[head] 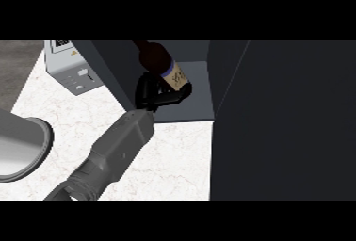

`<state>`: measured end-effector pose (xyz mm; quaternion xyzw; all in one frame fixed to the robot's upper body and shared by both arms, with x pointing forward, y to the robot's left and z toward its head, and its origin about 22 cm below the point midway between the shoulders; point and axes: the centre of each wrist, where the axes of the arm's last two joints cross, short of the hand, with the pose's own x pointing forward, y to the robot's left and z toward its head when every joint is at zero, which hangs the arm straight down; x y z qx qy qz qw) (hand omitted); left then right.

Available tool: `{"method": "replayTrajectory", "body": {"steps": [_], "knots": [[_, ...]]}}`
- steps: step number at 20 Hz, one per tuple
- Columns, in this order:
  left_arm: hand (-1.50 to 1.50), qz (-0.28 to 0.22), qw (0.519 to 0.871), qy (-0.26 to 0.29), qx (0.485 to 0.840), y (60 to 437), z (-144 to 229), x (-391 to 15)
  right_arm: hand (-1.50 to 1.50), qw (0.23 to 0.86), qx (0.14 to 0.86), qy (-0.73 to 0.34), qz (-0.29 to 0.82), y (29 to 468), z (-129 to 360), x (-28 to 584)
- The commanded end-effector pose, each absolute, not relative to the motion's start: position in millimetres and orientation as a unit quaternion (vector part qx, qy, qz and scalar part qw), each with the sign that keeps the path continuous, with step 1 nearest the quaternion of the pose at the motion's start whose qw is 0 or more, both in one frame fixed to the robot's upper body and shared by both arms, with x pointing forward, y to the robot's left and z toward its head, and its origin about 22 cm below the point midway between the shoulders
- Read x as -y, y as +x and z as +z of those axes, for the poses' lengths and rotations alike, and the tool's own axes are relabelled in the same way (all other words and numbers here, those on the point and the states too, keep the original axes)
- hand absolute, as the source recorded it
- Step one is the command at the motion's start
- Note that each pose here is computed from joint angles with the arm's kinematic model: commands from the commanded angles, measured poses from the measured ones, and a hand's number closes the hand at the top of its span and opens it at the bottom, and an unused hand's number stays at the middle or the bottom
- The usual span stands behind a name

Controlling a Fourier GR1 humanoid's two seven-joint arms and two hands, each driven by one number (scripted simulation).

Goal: Pick up the wine, place it into the cabinet and close the cabinet

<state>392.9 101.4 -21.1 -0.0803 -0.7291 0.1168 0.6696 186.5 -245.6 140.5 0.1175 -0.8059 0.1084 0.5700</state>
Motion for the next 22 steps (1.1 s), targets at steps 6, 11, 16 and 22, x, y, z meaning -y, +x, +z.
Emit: {"method": "replayTrajectory", "body": {"steps": [6,11,16,22], "knots": [[1.50,0.136,0.672,-0.064,0.725,387,-40,-118,-1.50,0.563,0.810,0.123,0.109,201,142,237],[1.50,0.167,0.648,-0.042,0.742,382,-51,-127,-1.50,0.570,0.806,0.116,0.110,186,138,247],[-1.50,0.149,0.620,-0.038,0.769,395,-31,-121,-1.50,0.569,0.808,0.102,0.111,188,152,244],[-1.50,0.136,0.589,-0.070,0.793,384,-44,-127,-1.50,0.573,0.807,0.096,0.106,192,141,250]]}}
